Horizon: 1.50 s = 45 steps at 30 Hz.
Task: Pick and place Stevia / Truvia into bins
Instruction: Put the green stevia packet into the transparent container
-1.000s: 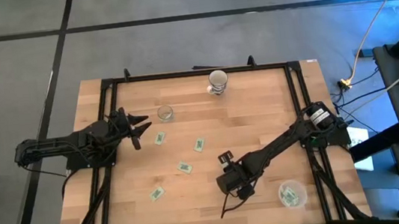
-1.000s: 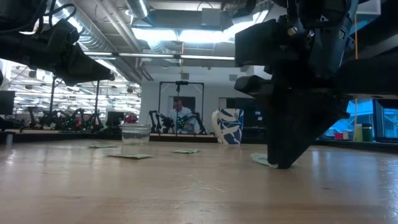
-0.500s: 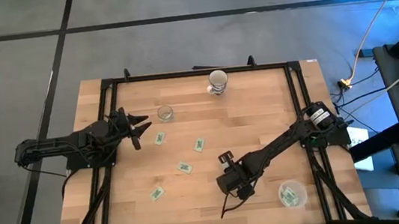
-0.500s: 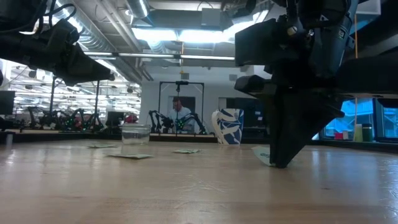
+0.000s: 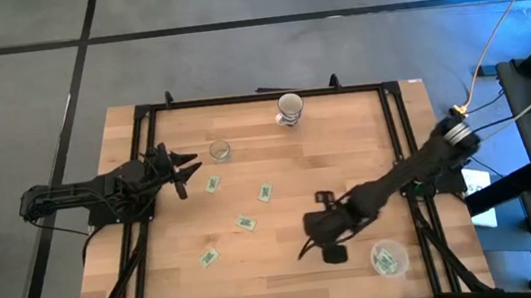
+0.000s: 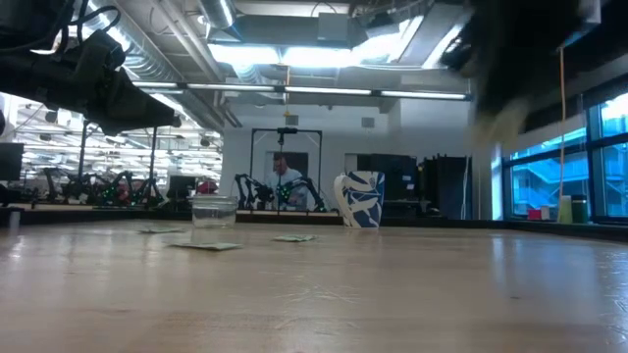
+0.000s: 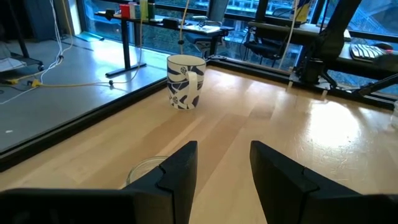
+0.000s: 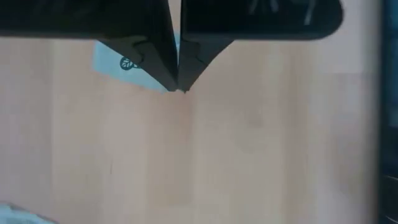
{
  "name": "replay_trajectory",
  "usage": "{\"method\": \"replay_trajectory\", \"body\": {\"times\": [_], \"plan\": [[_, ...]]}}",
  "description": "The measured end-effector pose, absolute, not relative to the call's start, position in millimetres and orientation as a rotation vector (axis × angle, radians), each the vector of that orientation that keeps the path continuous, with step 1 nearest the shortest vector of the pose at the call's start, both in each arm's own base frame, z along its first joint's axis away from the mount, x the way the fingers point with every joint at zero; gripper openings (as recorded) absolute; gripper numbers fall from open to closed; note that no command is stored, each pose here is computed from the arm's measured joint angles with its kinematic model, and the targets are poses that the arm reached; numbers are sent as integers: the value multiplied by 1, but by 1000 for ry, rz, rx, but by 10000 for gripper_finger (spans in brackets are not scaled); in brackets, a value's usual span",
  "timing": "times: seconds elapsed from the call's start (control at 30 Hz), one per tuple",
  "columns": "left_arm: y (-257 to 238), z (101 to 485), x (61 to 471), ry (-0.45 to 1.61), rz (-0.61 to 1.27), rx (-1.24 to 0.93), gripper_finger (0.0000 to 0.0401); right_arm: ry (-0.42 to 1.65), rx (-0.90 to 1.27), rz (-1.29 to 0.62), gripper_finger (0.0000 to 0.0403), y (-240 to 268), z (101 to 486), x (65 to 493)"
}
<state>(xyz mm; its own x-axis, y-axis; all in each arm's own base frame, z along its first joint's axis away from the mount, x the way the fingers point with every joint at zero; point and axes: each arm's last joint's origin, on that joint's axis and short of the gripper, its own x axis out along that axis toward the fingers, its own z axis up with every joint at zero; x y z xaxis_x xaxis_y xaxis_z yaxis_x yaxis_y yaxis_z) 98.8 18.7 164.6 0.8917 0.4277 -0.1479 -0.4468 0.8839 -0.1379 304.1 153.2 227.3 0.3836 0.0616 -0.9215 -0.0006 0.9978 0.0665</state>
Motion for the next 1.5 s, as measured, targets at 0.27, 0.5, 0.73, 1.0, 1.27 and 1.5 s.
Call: {"method": "replay_trajectory", "body": {"times": [0.27, 0.5, 0.73, 1.0, 1.27, 1.5], "plan": [[19, 165, 99, 114, 457, -171, 143, 1209, 452, -103, 8, 177, 281, 233], [19, 165, 99, 112, 457, -171, 143, 1342, 474, -196, 8, 220, 271, 184], [19, 165, 99, 109, 458, -171, 143, 1392, 491, -318, 8, 245, 250, 164], [19, 165, 99, 108, 455, -173, 143, 1436, 388, -400, 8, 263, 213, 169], [19, 165, 99, 109, 447, -176, 143, 1447, 369, -430, 8, 270, 190, 174], [19, 165, 99, 109, 447, -176, 143, 1414, 512, -391, 8, 264, 172, 168]]}}
